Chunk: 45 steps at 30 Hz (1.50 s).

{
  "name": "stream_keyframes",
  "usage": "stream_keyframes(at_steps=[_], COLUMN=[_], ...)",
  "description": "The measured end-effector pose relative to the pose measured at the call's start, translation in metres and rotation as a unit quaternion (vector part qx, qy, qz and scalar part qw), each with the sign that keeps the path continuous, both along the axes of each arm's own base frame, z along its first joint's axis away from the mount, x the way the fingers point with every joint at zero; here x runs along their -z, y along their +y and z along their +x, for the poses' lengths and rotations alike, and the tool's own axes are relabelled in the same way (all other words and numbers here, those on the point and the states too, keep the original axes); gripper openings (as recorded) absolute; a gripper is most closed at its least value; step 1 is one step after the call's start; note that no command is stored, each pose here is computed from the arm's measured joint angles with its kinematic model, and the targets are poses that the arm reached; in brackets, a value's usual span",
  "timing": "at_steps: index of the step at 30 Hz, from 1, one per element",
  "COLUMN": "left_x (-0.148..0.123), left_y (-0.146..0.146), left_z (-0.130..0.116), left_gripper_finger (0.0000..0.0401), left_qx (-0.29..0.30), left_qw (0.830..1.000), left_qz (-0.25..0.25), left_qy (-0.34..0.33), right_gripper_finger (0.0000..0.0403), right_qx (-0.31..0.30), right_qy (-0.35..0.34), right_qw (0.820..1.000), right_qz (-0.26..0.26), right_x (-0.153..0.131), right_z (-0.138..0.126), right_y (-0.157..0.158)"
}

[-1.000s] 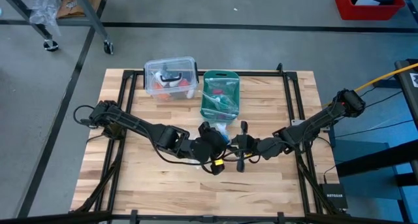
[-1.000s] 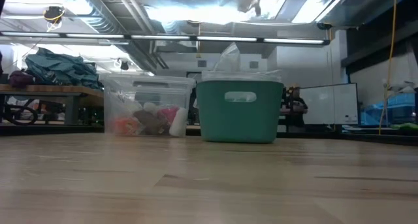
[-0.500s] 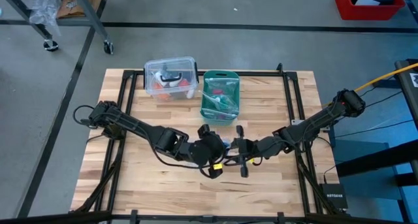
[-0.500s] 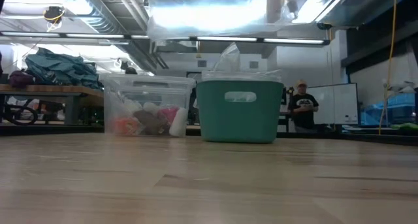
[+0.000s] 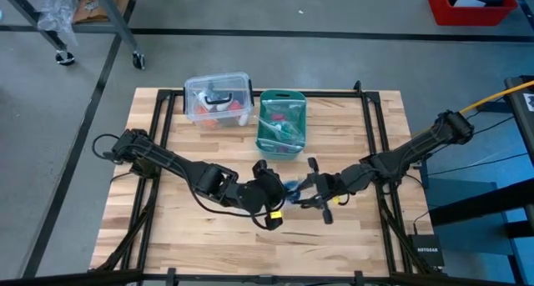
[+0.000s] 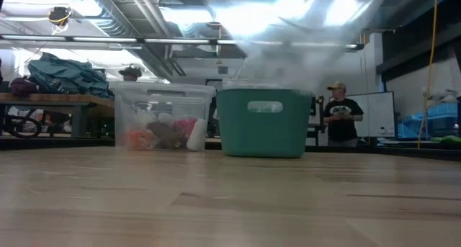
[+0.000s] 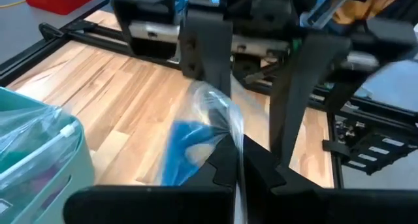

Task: Roll bandage
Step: Put the blue bandage into the transparent zip bag, then close the transparent zip bag

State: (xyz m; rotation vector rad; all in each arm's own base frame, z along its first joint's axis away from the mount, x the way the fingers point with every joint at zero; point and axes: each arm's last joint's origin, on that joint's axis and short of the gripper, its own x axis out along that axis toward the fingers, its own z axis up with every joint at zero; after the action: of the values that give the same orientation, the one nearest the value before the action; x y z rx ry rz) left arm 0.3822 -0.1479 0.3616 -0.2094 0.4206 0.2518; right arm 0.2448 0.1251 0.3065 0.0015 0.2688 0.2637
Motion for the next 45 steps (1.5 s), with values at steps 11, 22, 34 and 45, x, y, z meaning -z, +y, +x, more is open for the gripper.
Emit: stream_keyframes(at_steps=[11,22,34,45], left_x=[0.001,-0.013,-0.052,-0.033], left_y=[0.002,0.011,0.049,0.08], left_z=[-0.002,-0.017,-0.096,-0.173], left_gripper_finger=[0.0,0.0,0.0,0.0], left_qx=[-0.004,0.01,-0.072,-0.156], left_qw=[1.0,0.995,0.983,0.965], left_qz=[0.011,0.091,0.132,0.108], left_qy=[0.007,0.032,0.109,0.179], right_gripper_finger=[0.0138,0.0138,0.0138,0.0138], right_qx=[-0.115,-0.199,-0.143,0.099], right_qy=[-0.01,-0.065,-0.196,-0.135], right_qw=[0.993,0.977,0.97,0.973], right_qz=[0.037,0.047,-0.035,-0.158], right_x=[-0.019,-0.044,-0.082,-0.068], right_z=[-0.02,-0.048,-0.112,-0.186], right_y=[-0.003,-0.012,-0.052,-0.108])
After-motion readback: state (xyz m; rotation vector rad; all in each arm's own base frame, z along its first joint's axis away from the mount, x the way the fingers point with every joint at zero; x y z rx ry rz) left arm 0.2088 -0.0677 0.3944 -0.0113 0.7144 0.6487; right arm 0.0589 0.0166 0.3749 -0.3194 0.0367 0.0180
